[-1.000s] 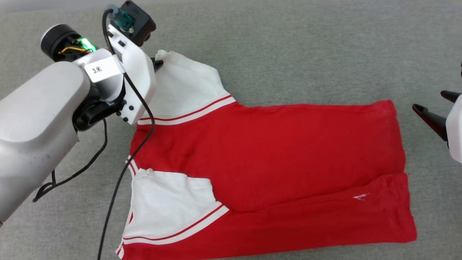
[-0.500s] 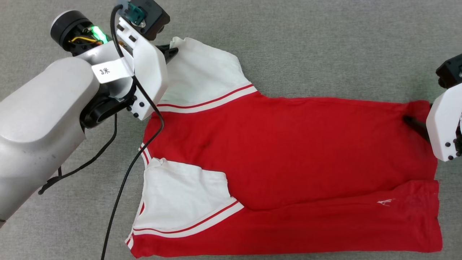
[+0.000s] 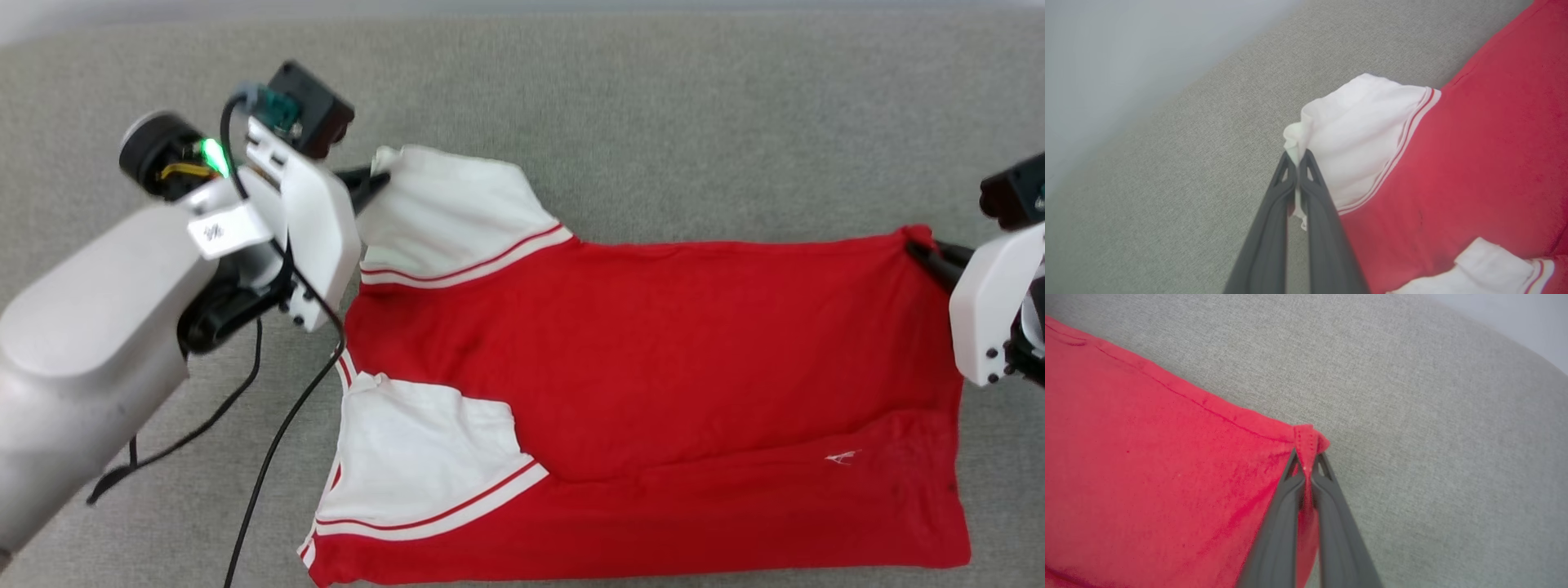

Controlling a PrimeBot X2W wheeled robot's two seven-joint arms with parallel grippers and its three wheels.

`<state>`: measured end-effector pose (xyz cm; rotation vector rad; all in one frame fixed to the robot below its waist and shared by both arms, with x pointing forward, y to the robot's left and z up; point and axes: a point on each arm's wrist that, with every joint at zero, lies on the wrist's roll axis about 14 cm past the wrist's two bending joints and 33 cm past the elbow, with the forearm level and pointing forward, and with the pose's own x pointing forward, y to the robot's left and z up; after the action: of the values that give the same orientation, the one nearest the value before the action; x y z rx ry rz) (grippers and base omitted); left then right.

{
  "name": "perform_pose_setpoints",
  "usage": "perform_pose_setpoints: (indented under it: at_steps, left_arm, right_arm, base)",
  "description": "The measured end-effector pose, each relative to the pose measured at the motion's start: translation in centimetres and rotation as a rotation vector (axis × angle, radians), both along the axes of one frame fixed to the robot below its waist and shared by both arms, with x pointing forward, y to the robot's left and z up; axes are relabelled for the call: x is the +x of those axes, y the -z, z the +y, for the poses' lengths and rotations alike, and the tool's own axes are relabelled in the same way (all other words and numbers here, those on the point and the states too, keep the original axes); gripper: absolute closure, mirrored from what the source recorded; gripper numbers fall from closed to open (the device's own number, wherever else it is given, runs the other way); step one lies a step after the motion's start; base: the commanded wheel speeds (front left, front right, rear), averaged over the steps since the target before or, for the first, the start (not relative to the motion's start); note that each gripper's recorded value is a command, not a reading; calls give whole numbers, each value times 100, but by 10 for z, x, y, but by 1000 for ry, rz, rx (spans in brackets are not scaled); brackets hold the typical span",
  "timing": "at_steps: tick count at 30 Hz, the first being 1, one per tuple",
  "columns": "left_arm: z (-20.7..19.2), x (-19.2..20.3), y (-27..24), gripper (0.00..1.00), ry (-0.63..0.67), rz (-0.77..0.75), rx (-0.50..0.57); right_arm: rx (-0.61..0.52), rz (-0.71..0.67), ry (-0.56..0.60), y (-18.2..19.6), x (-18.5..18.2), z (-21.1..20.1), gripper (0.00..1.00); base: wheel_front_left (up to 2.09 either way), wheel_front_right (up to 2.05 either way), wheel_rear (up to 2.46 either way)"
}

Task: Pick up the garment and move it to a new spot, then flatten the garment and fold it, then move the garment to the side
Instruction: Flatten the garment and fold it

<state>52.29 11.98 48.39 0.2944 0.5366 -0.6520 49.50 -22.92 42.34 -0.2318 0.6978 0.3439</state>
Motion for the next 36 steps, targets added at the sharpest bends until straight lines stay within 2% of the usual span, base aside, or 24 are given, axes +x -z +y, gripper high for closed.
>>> perform_pose_setpoints:
  at_steps: [11,23,27,36]
  left_arm:
    - [8,-67,-5,100,-32,-1,-34]
    - [25,-148,28,100,-112,125,-51]
    - [31,-176,49,100,-149,187,-60]
    - [31,-194,77,100,-181,270,-66]
  right_arm:
    - [53,-104,0,-25,-49,0,100]
    - [117,-120,24,-21,-103,2,100]
    - [153,-90,43,-11,-129,7,100]
    - [164,51,92,26,-165,9,100]
  base:
    - [0,0,0]
    - [0,0,0]
    - [0,0,0]
    - [0,0,0]
